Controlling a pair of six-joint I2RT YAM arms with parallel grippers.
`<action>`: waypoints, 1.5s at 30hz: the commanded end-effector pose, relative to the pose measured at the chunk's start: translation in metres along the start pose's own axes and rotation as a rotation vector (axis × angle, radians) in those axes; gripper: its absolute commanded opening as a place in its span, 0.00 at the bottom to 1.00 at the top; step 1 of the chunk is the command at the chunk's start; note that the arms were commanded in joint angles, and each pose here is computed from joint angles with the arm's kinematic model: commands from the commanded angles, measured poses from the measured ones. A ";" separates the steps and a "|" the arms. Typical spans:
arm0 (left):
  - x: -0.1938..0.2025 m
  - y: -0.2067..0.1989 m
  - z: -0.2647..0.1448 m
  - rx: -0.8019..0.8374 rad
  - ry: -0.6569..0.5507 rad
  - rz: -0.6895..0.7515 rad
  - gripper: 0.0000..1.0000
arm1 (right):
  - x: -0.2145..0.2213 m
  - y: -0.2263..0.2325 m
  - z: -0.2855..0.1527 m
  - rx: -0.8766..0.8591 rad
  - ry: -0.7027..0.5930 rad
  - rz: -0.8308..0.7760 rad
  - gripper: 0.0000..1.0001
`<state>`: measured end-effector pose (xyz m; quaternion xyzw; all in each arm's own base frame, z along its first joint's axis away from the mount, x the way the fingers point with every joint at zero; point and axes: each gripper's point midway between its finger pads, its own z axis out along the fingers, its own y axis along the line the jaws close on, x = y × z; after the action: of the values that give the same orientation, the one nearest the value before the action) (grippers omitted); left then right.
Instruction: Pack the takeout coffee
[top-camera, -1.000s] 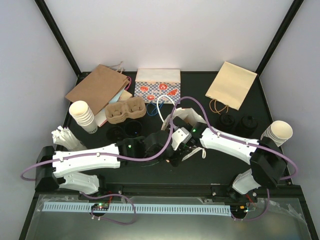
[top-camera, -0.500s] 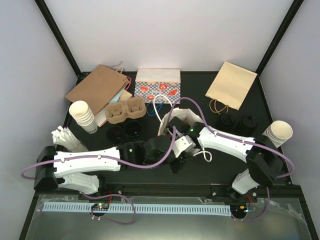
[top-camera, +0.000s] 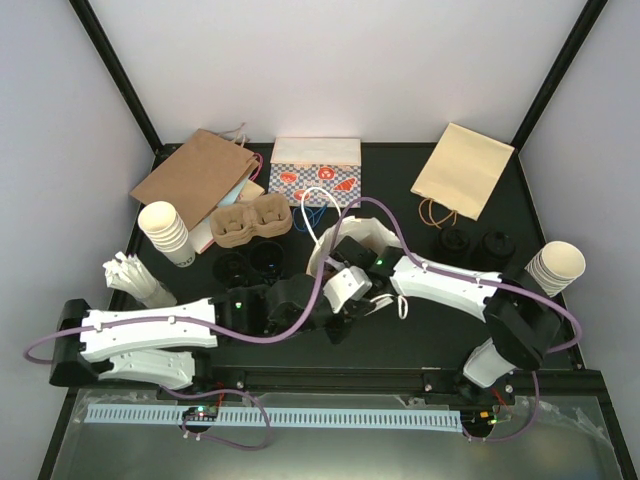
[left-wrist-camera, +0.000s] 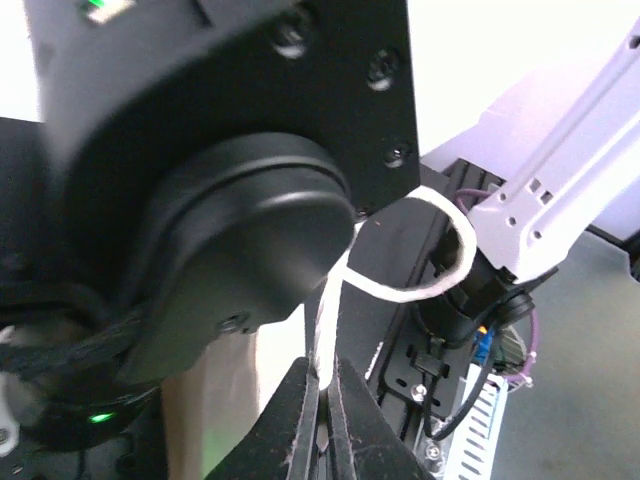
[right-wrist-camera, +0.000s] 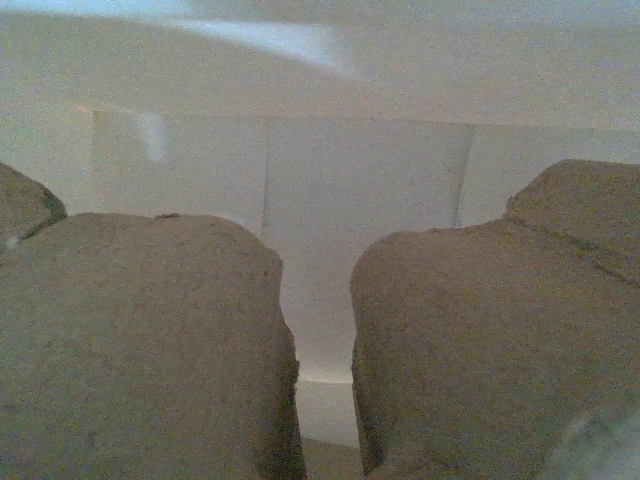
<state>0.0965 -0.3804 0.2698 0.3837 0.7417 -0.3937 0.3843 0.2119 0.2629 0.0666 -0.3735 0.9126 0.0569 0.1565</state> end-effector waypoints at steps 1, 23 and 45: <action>-0.075 -0.021 -0.048 0.062 -0.296 -0.044 0.01 | 0.022 -0.005 0.026 0.034 0.087 -0.013 0.23; -0.155 -0.002 -0.067 -0.058 -0.436 -0.108 0.02 | 0.043 -0.001 0.043 0.045 0.154 0.020 0.23; -0.162 0.002 -0.077 0.019 -0.413 -0.178 0.27 | 0.046 0.006 0.047 0.056 0.145 0.018 0.23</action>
<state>0.1481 -0.3671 0.3595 0.2669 0.7461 -0.4253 0.4372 0.1982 0.2644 0.0209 -0.3550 0.9259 0.0373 0.1239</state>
